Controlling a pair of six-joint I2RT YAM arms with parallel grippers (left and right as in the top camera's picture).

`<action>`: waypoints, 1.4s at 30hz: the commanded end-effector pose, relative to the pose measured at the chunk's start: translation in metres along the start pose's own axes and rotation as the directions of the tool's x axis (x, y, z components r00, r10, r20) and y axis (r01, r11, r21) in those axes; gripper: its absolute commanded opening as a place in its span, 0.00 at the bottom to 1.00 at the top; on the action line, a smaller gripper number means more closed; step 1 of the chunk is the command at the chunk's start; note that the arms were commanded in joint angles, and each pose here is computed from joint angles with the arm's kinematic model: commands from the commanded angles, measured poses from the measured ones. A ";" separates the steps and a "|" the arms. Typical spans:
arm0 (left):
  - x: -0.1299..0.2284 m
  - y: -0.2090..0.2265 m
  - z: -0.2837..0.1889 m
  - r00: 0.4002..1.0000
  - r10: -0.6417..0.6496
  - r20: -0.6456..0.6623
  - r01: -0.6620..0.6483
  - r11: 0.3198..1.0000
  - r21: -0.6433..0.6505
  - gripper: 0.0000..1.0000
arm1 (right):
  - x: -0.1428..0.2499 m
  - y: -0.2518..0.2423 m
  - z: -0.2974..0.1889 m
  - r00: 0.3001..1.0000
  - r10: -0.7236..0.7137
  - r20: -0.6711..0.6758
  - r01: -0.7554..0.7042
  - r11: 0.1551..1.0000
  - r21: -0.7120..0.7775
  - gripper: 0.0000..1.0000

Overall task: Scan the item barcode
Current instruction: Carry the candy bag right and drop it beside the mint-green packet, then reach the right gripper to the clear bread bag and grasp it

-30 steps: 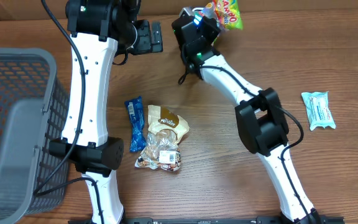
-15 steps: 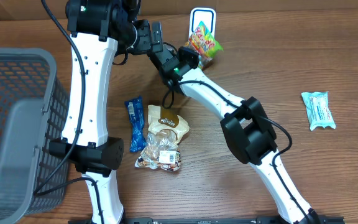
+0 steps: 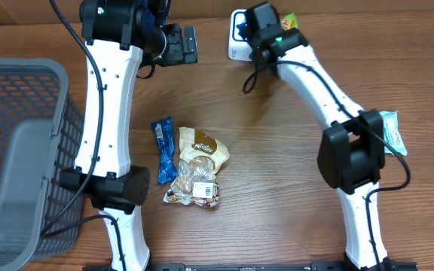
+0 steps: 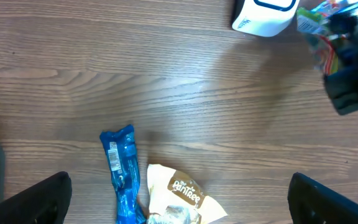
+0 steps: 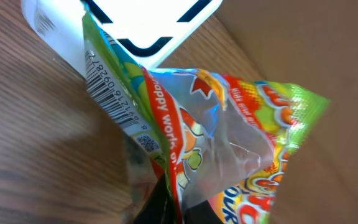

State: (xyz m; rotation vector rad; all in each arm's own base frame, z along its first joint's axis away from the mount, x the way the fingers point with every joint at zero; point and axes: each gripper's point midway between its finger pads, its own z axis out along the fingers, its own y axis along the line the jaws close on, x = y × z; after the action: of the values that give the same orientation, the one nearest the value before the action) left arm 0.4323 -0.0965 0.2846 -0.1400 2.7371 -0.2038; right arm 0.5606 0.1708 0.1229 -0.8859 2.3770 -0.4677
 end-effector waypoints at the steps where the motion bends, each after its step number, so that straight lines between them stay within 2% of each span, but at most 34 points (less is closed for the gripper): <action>1: 0.000 -0.005 0.002 1.000 0.005 -0.003 -0.005 1.000 0.007 1.00 | -0.029 -0.067 -0.120 0.927 0.296 0.232 -0.278 0.955 -0.108 0.04; 3: 0.000 -0.005 0.002 1.000 0.005 -0.003 -0.005 1.000 0.007 1.00 | -0.012 -0.095 -0.161 0.869 0.434 0.239 -0.406 0.900 -0.160 0.04; 5: 0.000 -0.005 0.002 1.000 0.005 -0.003 -0.005 1.000 0.007 1.00 | 0.037 -0.121 -0.215 0.795 0.583 0.166 -0.535 0.803 -0.262 0.04; 8: 0.000 -0.005 0.002 1.000 0.005 -0.003 -0.005 1.000 0.007 1.00 | 0.092 -0.136 -0.229 0.698 0.716 0.018 -0.684 0.673 -0.281 0.04; 11: 0.000 -0.005 0.002 1.000 0.005 -0.003 -0.005 1.000 0.007 1.00 | 0.169 -0.150 -0.214 0.543 0.817 -0.196 -0.839 0.520 -0.160 0.04; 13: 0.000 -0.005 0.002 1.000 0.005 -0.003 -0.005 1.000 0.007 1.00 | 0.204 -0.157 -0.203 0.440 0.858 -0.265 -0.897 0.433 -0.086 0.04; 16: 0.000 -0.004 0.002 1.000 0.005 -0.003 -0.005 1.000 0.006 1.00 | 0.273 -0.159 -0.176 0.182 0.912 -0.367 -0.972 0.223 0.073 0.04; 19: 0.000 -0.004 0.002 1.000 0.005 -0.003 -0.005 1.000 0.006 1.00 | 0.317 -0.143 -0.145 0.058 0.904 -0.424 -0.978 0.137 0.158 0.04; 21: -0.006 -0.008 0.002 1.000 0.002 0.023 -0.002 1.000 0.023 1.00 | 0.338 -0.132 -0.121 0.004 0.904 -0.428 -0.977 0.095 0.192 0.04; 22: -0.005 -0.008 0.002 1.000 0.004 0.020 -0.004 1.000 0.023 1.00 | 0.342 -0.129 -0.113 0.000 0.904 -0.428 -0.977 0.092 0.194 0.04; 23: -0.007 -0.008 0.000 0.999 0.021 0.029 -0.021 1.000 0.022 1.00 | 0.348 -0.122 -0.102 0.000 0.903 -0.429 -0.977 0.092 0.194 0.09; 24: -0.008 -0.005 -0.003 0.999 0.024 0.039 -0.024 1.000 0.010 1.00 | 0.349 -0.120 -0.100 0.000 0.903 -0.430 -0.976 0.093 0.195 0.18; 25: -0.008 0.006 -0.011 0.998 0.014 0.055 -0.013 1.000 -0.028 1.00 | 0.352 -0.117 -0.096 0.002 0.901 -0.434 -0.976 0.096 0.195 0.34; 27: -0.006 0.027 -0.027 0.996 -0.034 0.078 0.043 0.994 -0.103 1.00 | 0.351 -0.118 -0.095 0.004 0.903 -0.429 -0.977 0.095 0.192 0.40; 29: -0.009 0.041 -0.050 0.989 -0.058 0.138 0.076 0.989 -0.125 1.00 | 0.344 -0.120 -0.096 0.012 0.903 -0.429 -0.983 0.089 0.160 0.47; 31: -0.008 0.057 -0.087 0.964 -0.124 0.236 0.158 0.978 -0.135 1.00 | 0.323 -0.118 -0.101 0.075 0.888 -0.454 -0.995 0.099 0.031 0.49; 32: -0.007 0.065 -0.105 0.949 -0.144 0.281 0.190 0.972 -0.141 1.00 | 0.302 -0.116 -0.106 0.124 0.875 -0.467 -0.992 0.092 -0.091 0.50; 33: -0.005 0.070 -0.119 0.936 -0.159 0.314 0.212 0.967 -0.140 1.00 | 0.290 -0.116 -0.110 0.147 0.870 -0.471 -0.984 0.079 -0.161 0.49; 34: -0.002 0.076 -0.133 0.921 -0.174 0.348 0.233 0.963 -0.137 1.00 | 0.270 -0.114 -0.117 0.174 0.861 -0.479 -0.963 0.048 -0.264 0.54; 36: 0.004 0.087 -0.161 0.897 -0.182 0.404 0.252 0.959 -0.127 1.00 | 0.237 -0.105 -0.127 0.228 0.844 -0.486 -0.916 0.016 -0.401 0.57; 42: 0.011 0.124 -0.179 0.870 -0.219 0.441 0.318 0.934 -0.164 1.00 | 0.156 -0.025 -0.130 0.468 0.736 -0.489 -0.848 0.218 -0.483 0.68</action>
State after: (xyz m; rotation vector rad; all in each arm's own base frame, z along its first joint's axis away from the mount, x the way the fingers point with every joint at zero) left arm 0.3378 0.0233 0.4386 -0.5072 2.2600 -0.0020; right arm 0.3931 0.0042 0.1599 0.5085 2.7476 0.8581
